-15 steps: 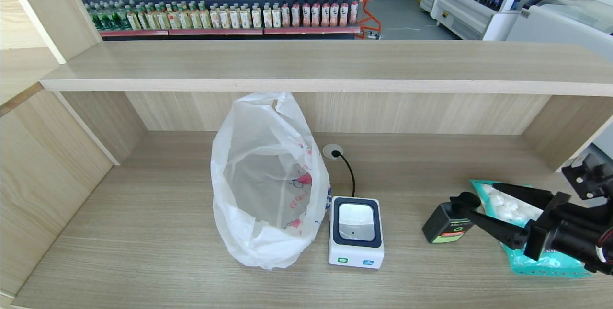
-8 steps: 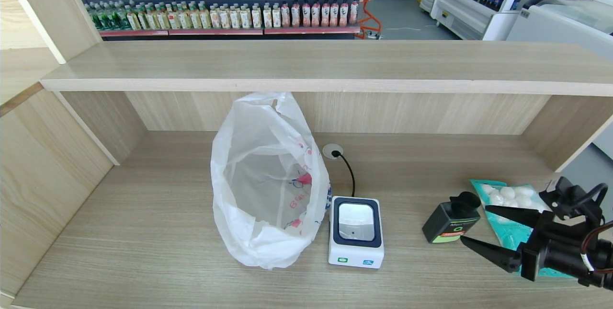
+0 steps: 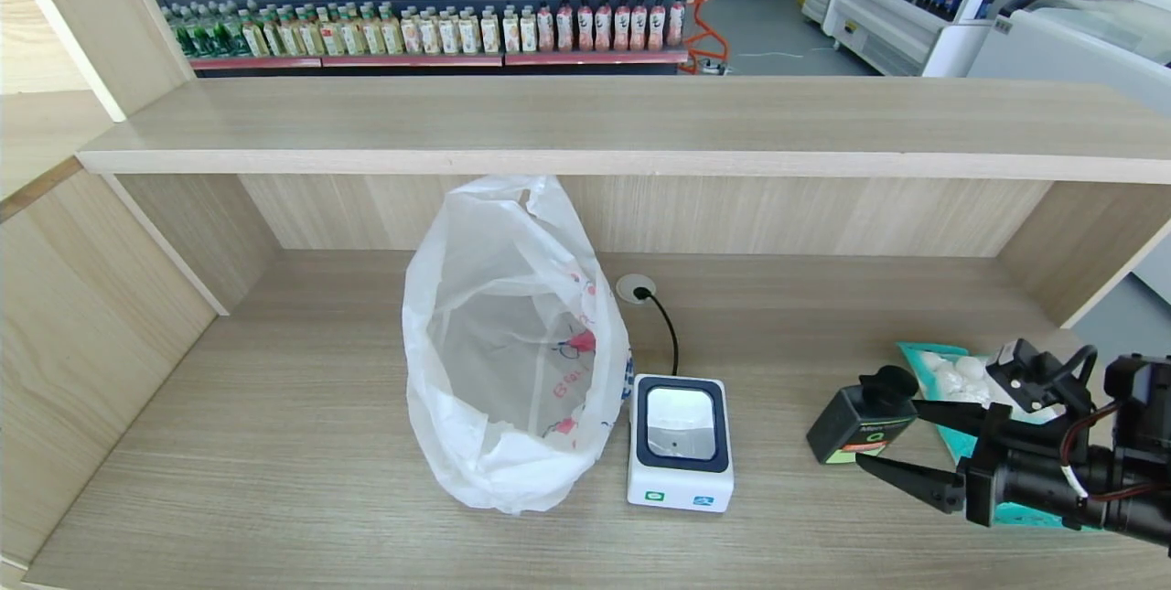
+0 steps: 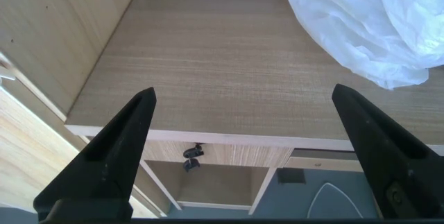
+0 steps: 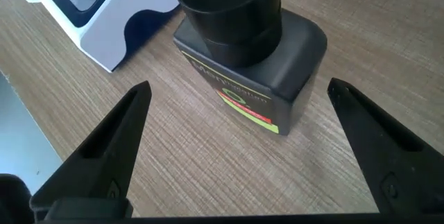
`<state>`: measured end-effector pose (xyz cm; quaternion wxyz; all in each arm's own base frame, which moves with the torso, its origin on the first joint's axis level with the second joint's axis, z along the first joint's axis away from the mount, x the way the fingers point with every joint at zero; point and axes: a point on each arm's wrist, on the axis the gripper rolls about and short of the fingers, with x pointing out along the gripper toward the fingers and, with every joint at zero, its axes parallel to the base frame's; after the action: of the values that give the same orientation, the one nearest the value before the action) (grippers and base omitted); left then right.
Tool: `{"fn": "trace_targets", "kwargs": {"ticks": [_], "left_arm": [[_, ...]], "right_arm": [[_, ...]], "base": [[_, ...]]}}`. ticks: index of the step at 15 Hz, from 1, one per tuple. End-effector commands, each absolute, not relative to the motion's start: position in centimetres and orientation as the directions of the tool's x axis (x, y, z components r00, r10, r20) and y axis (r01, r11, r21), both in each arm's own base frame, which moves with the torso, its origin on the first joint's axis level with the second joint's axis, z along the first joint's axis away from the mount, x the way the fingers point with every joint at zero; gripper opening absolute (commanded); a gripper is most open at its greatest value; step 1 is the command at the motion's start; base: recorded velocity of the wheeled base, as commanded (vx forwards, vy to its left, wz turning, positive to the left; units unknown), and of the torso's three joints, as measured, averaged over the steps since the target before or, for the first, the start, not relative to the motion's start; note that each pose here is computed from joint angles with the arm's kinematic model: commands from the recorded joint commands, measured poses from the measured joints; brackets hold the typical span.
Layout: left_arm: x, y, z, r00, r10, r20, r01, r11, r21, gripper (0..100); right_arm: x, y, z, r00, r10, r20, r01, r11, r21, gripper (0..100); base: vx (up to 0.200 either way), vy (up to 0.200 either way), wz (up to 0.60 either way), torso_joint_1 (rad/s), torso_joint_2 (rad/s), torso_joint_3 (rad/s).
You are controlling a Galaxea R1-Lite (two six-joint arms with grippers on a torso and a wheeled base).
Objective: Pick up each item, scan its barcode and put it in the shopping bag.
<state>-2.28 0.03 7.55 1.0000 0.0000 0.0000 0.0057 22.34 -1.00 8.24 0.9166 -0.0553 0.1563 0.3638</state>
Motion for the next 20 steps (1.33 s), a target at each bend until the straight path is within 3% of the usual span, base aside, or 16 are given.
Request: {"fn": "trace_targets", "kwargs": {"ticks": [1, 5, 9, 20], "left_arm": [[-2.3, 0.0, 7.6, 1.0, 0.012, 0.0, -0.012, 1.0, 0.0, 100], [-2.3, 0.0, 7.6, 1.0, 0.012, 0.002, -0.012, 1.0, 0.0, 100], [-2.3, 0.0, 7.6, 1.0, 0.012, -0.002, -0.012, 1.0, 0.0, 100], [-2.3, 0.0, 7.5, 1.0, 0.012, 0.0, -0.012, 1.0, 0.0, 100]], "right_arm": [[23.2, -1.0, 7.1, 0.661, 0.664, -0.35, -0.694, 0.718, 0.052, 100], [26.0, -1.2, 6.6, 0.616, 0.724, -0.309, -0.745, 0.663, 0.067, 100], [27.7, -0.9, 6.1, 0.504, 0.829, -0.241, -0.836, 0.539, 0.106, 100], [30.0, 0.2, 5.0, 0.422, 0.882, -0.212, -0.885, 0.451, 0.116, 100]], "base": [[0.0, 0.0, 0.0, 0.0, 0.0, 0.0], [0.0, 0.0, 0.0, 0.0, 0.0, 0.0], [0.0, 0.0, 0.0, 0.0, 0.0, 0.0], [0.0, 0.0, 0.0, 0.0, 0.0, 0.0]]}}
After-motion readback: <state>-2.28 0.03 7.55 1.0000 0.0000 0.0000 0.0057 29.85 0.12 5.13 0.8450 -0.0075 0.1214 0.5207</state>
